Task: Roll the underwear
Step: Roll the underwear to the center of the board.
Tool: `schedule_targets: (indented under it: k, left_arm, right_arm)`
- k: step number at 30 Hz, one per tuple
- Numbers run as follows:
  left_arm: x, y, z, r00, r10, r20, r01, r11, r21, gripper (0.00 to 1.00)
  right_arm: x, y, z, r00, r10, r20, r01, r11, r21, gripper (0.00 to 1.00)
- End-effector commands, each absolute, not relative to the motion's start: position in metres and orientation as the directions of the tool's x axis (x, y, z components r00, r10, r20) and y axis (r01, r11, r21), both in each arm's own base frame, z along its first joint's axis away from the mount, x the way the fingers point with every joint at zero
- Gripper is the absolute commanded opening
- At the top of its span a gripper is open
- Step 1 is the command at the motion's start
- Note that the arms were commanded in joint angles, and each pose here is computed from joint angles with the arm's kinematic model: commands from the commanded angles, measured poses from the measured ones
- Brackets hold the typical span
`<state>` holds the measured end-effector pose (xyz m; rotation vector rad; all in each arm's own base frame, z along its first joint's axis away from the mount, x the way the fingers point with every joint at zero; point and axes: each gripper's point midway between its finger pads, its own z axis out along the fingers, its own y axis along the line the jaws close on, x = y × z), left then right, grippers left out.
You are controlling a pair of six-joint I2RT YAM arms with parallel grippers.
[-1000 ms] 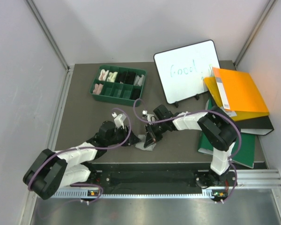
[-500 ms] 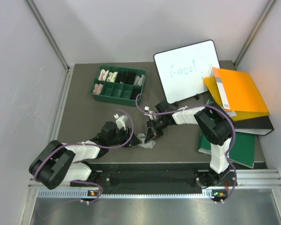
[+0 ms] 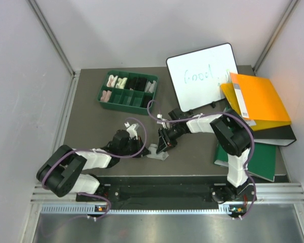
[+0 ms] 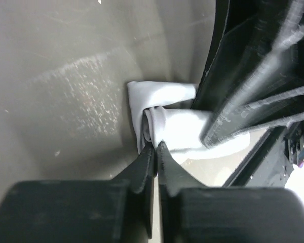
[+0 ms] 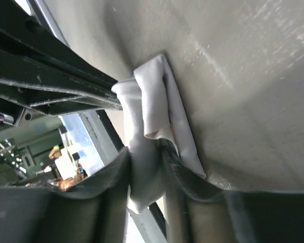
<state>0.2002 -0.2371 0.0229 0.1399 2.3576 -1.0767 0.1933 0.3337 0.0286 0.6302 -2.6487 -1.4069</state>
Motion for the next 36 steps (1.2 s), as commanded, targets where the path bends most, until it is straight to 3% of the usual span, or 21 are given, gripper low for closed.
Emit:
schedule_targets:
  k: [1,6,12,19,31,36]
  left_arm:
    - [0.212,-0.227,0.014,-0.849,-0.114,-0.517,0.264,0.755,-0.601,0.0]
    - [0.21,-0.224,0.011,-0.865,-0.106,-0.49,0.237,0.774,-0.587,0.0]
    - [0.208,-0.228,0.01,-0.887,-0.1,-0.45,0.216,0.773,-0.597,0.0]
    - [0.209,-0.234,0.012,-0.906,-0.095,-0.413,0.199,0.764,-0.614,0.0]
    - [0.207,-0.235,0.01,-0.922,-0.078,-0.38,0.184,0.774,-0.606,0.0]
    - [0.209,-0.236,0.01,-0.922,-0.078,-0.379,0.183,0.774,-0.606,0.0]
  right_arm:
    - [0.214,0.328,0.055,-0.896,-0.382,-0.226,-0.402,0.482,0.778,0.44]
    - [0.238,0.312,0.075,-0.873,-0.354,-0.337,-0.479,0.483,0.733,0.6]
    - [0.263,0.311,0.073,-0.833,-0.352,-0.426,-0.552,0.486,0.677,0.64]
    - [0.269,0.322,0.045,-0.829,-0.372,-0.418,-0.556,0.47,0.685,0.71]
    - [0.212,0.339,0.03,-0.763,-0.519,-0.385,-0.618,0.413,0.669,0.72]
    - [0.202,0.339,0.022,-0.75,-0.552,-0.363,-0.625,0.415,0.661,0.65]
